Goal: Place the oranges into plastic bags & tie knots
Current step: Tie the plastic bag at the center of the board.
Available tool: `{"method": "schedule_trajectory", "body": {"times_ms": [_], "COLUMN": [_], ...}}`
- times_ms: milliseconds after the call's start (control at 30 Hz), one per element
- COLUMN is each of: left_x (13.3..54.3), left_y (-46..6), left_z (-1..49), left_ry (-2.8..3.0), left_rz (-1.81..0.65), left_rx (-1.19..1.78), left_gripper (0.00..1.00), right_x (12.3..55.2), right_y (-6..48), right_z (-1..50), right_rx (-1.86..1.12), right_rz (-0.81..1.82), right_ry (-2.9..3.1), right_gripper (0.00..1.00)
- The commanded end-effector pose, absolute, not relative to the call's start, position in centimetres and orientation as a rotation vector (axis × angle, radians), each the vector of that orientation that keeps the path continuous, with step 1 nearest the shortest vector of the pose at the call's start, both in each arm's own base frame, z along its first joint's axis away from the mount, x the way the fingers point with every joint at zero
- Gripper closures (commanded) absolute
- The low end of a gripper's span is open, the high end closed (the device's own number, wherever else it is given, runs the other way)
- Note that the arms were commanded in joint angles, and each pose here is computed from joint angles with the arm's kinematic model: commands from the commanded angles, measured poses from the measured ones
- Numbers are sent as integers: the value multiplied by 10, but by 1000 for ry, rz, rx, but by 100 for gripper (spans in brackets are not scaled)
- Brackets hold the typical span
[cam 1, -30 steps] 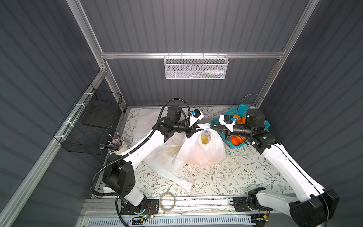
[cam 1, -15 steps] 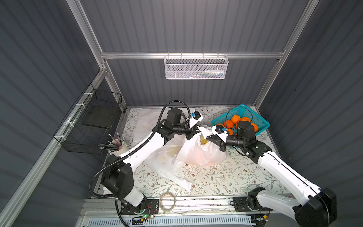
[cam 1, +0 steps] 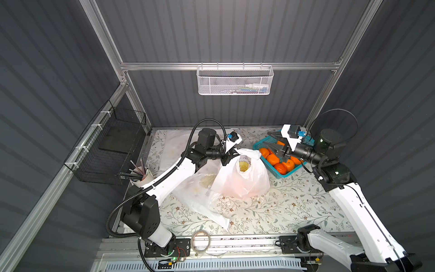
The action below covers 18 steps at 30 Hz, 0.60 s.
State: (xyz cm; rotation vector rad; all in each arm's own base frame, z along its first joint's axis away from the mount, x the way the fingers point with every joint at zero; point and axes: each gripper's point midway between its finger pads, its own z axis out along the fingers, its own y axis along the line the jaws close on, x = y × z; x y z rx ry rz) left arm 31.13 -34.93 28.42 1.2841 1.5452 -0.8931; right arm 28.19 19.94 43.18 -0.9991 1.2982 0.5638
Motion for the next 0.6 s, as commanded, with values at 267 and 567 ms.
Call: {"method": "schedule_trajectory", "body": {"times_ms": [267, 567], "left_x": [304, 302], "left_y": [-347, -346], "left_z": [296, 296], "left_ry": [1484, 1489], "left_rz": [-888, -893], "left_rx": [1317, 1332], "left_gripper": [100, 100], "right_x": [311, 301], "right_y": [228, 252], "right_z": [328, 295], "right_rx": [-1139, -1199], "right_rz": [657, 743], "right_ry": [1561, 1610], "right_gripper": [47, 35]}}
